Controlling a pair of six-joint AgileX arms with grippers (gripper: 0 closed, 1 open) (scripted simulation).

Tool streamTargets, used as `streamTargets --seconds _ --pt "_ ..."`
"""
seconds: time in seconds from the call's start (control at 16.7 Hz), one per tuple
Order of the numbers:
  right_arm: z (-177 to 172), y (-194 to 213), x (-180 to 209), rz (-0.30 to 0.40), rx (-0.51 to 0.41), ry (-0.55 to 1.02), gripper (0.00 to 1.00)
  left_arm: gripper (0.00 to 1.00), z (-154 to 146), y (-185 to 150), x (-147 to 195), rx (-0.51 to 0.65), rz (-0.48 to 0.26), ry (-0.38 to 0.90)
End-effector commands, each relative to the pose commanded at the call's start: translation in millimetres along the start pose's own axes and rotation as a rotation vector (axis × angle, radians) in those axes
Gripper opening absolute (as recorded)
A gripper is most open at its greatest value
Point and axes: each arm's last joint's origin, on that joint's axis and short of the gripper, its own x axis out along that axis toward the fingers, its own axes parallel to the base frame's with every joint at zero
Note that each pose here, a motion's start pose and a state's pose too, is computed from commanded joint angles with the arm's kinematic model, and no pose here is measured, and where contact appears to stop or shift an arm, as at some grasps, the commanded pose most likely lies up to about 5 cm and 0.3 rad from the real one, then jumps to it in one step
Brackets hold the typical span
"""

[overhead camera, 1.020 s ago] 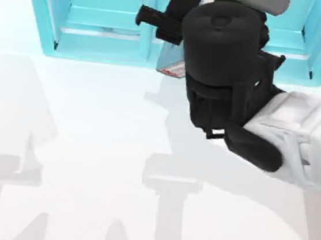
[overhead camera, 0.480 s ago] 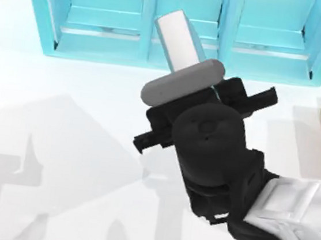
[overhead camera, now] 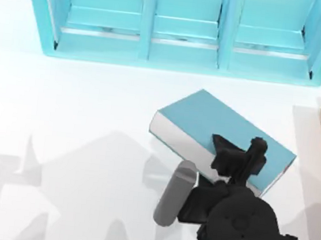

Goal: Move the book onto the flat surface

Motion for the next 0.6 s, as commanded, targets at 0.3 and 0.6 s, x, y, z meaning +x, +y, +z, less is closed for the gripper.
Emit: streamTargets --seconds 0.3,0.6 --pt "-22 15 -17 0.021 -0.239 -0.02 0.0 1.0 0 0 0 0.0 0.0 0.0" --pt "-25 18 -17 0.03 -0.254 -0.014 0.0 1.0 0 0 0 0.0 0.0 0.0"
